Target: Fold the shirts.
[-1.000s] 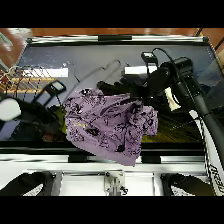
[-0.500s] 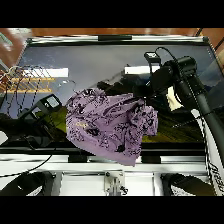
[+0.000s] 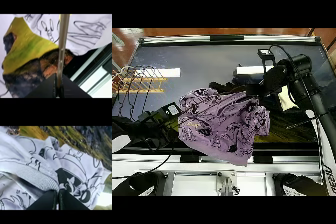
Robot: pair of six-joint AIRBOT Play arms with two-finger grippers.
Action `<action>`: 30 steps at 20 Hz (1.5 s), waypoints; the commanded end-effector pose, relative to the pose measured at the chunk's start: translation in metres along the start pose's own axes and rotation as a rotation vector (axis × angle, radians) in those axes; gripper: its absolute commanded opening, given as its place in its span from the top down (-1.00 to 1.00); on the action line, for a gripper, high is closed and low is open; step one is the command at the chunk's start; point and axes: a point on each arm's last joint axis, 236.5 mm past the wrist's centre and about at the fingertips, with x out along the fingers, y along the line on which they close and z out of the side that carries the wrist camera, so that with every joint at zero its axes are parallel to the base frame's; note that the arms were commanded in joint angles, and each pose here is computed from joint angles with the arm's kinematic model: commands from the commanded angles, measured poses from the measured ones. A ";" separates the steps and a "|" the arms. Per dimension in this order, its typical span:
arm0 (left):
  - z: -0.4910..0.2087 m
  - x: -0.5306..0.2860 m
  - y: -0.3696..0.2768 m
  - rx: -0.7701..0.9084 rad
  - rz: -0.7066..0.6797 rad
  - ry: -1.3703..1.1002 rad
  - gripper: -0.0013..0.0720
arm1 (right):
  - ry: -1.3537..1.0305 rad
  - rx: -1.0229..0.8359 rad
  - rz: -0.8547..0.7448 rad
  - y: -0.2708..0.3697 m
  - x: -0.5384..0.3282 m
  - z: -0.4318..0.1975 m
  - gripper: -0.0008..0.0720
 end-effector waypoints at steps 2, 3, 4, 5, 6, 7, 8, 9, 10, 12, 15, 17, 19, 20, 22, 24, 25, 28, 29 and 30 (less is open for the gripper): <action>0.014 0.017 -0.015 0.064 -0.044 -0.009 0.83 | -0.014 -0.004 -0.003 0.000 -0.005 0.003 0.79; 0.015 0.021 -0.017 0.072 -0.049 0.000 0.83 | -0.011 -0.004 -0.004 0.000 -0.005 0.003 0.79; 0.016 0.023 -0.016 0.072 -0.046 -0.003 0.83 | -0.008 -0.005 -0.009 -0.001 -0.004 0.002 0.80; 0.017 0.023 -0.012 0.076 -0.030 -0.003 0.83 | -0.004 -0.005 -0.010 -0.001 -0.004 0.001 0.79; 0.015 0.023 -0.009 0.077 -0.020 0.003 0.83 | 0.000 -0.006 -0.012 -0.002 -0.005 0.000 0.79; 0.015 0.024 -0.009 0.068 -0.019 0.004 0.83 | 0.000 -0.009 -0.012 -0.002 -0.005 0.000 0.79; 0.014 0.024 -0.009 0.064 -0.020 0.006 0.83 | 0.001 -0.009 -0.010 -0.002 -0.005 0.000 0.80; 0.012 0.027 -0.010 0.066 -0.024 0.014 0.83 | 0.001 -0.012 -0.010 -0.002 -0.005 0.000 0.79; 0.008 0.031 -0.012 0.069 -0.029 0.029 0.83 | 0.003 -0.018 -0.011 -0.002 -0.005 -0.001 0.79; 0.001 0.040 -0.017 0.076 -0.044 0.059 0.83 | 0.005 -0.025 -0.007 -0.001 -0.005 -0.002 0.79; 0.010 0.050 -0.018 0.097 -0.041 0.040 0.83 | -0.032 -0.089 0.010 0.006 -0.016 0.007 0.80; 0.022 0.055 -0.019 0.121 -0.036 0.012 0.83 | -0.077 -0.168 0.027 0.019 -0.030 0.017 0.79; 0.028 0.059 -0.020 0.129 -0.035 0.000 0.83 | -0.112 -0.226 0.048 0.037 -0.045 0.023 0.80; 0.031 0.060 -0.019 0.129 -0.030 -0.012 0.83 | -0.120 -0.250 0.060 0.047 -0.052 0.023 0.80; 0.036 0.060 -0.016 0.119 -0.021 -0.033 0.83 | -0.114 -0.304 0.078 0.065 -0.061 0.016 0.80; 0.037 0.060 -0.017 0.097 -0.025 -0.035 0.83 | -0.095 -0.366 0.095 0.082 -0.067 0.005 0.80; 0.037 0.060 -0.020 0.095 -0.035 -0.038 0.83 | -0.096 -0.392 0.102 0.090 -0.071 0.002 0.80; 0.040 0.059 -0.023 0.086 -0.049 -0.050 0.83 | -0.141 -0.472 0.111 0.110 -0.089 0.003 0.80; 0.044 0.058 -0.025 0.080 -0.055 -0.068 0.83 | -0.146 -0.482 0.105 0.112 -0.093 0.002 0.80; 0.049 0.057 -0.026 0.072 -0.060 -0.092 0.83 | -0.139 -0.487 0.099 0.111 -0.095 0.000 0.80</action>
